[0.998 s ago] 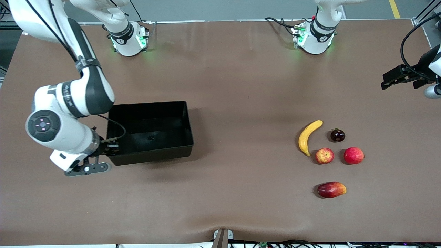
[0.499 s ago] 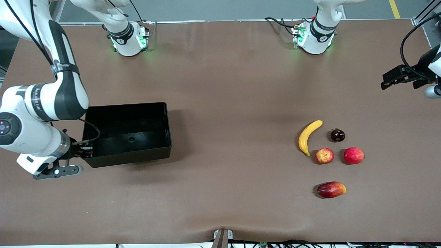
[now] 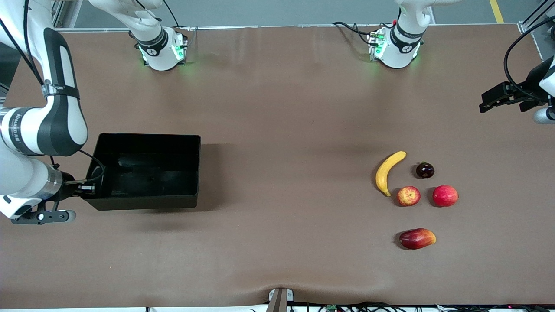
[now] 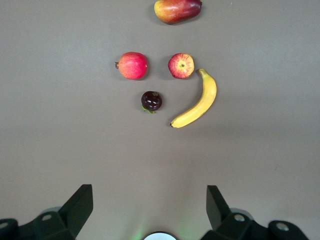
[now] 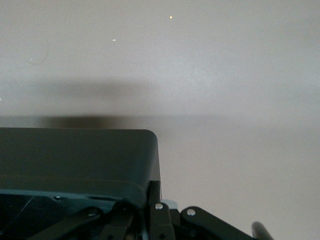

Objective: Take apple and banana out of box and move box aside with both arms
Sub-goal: 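Drag the black box with the right gripper toward the right arm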

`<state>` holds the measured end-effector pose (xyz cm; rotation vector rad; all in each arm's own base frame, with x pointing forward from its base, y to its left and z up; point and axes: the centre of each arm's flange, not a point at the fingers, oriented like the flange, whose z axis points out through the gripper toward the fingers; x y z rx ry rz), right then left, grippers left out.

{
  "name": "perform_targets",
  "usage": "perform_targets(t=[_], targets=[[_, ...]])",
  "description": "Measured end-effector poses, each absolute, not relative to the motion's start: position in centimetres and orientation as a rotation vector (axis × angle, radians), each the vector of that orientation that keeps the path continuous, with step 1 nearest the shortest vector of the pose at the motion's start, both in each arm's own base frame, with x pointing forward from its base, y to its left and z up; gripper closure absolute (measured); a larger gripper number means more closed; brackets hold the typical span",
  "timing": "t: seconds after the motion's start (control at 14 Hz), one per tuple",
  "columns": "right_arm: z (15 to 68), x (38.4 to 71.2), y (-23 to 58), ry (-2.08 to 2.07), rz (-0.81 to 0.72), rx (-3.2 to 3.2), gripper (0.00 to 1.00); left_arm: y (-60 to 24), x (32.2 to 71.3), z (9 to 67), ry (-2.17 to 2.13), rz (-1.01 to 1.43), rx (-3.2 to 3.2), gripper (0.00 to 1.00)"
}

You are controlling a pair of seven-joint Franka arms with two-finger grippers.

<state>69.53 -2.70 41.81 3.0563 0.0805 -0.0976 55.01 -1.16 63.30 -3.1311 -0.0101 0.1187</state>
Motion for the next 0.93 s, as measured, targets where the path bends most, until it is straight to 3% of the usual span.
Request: perform_targets(t=[0.93], targets=[[37.6, 68.3, -9.9, 0.003, -0.172, 3.086, 0.94, -1.4, 55.2, 63.0, -0.002, 0.127, -3.131, 0.00]])
